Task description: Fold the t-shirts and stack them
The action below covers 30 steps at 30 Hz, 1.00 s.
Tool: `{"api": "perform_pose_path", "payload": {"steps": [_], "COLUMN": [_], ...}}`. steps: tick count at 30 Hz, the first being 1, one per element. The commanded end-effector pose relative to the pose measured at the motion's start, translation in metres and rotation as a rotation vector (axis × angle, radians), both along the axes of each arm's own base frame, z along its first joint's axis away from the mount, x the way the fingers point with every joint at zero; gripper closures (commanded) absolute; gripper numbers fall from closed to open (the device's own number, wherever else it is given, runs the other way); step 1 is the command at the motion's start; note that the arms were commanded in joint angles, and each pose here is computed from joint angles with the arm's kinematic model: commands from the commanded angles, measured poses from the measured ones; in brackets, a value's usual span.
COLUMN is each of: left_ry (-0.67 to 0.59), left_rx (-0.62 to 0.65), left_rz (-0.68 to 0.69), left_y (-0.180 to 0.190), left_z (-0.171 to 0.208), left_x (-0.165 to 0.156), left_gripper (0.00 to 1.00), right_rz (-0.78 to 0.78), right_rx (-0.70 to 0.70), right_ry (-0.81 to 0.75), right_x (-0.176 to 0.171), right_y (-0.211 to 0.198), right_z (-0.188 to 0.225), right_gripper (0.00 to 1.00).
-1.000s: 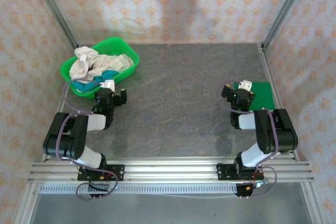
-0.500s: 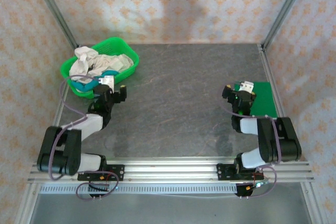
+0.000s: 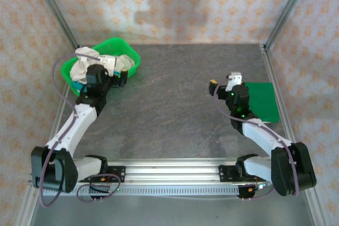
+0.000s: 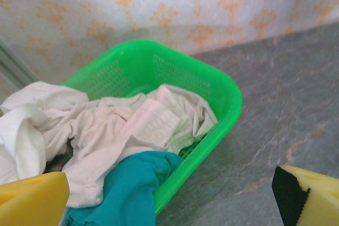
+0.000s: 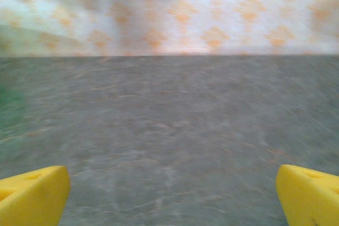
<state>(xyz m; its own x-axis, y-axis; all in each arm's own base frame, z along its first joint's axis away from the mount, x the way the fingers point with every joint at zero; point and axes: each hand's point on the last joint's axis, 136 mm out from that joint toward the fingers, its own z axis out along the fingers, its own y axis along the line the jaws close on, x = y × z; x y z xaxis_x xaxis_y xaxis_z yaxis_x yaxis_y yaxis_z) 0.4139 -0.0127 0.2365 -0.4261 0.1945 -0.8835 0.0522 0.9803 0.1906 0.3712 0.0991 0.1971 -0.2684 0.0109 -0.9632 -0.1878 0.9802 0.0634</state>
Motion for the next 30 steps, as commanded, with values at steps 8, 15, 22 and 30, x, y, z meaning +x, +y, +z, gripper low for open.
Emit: {"api": "perform_pose_path", "payload": {"steps": [8,15,22,30], "left_ry": [0.498,0.668,0.712,0.673], "left_rx": [0.185,0.223,0.221,0.144], "left_rz": [-0.148,-0.140,-0.106,0.028], "left_y": [-0.007,-0.001,0.002,0.008], "left_z": [-0.071,-0.108,-0.127,-0.122], "left_x": [0.031,0.051,0.068,0.080], "left_gripper": [0.00,0.13,0.46,0.78], "right_rz": [0.384,0.402,0.374,0.367], "right_rx": [-0.131,-0.142,-0.165,-0.154], "right_ry": [0.075,0.076,0.086,0.085], "right_x": [-0.018,-0.019,-0.021,-0.021], "right_y": [0.112,0.122,0.114,0.114], "right_z": [0.013,0.018,0.015,0.016], "right_gripper": [0.01,0.01,0.01,0.01]}}
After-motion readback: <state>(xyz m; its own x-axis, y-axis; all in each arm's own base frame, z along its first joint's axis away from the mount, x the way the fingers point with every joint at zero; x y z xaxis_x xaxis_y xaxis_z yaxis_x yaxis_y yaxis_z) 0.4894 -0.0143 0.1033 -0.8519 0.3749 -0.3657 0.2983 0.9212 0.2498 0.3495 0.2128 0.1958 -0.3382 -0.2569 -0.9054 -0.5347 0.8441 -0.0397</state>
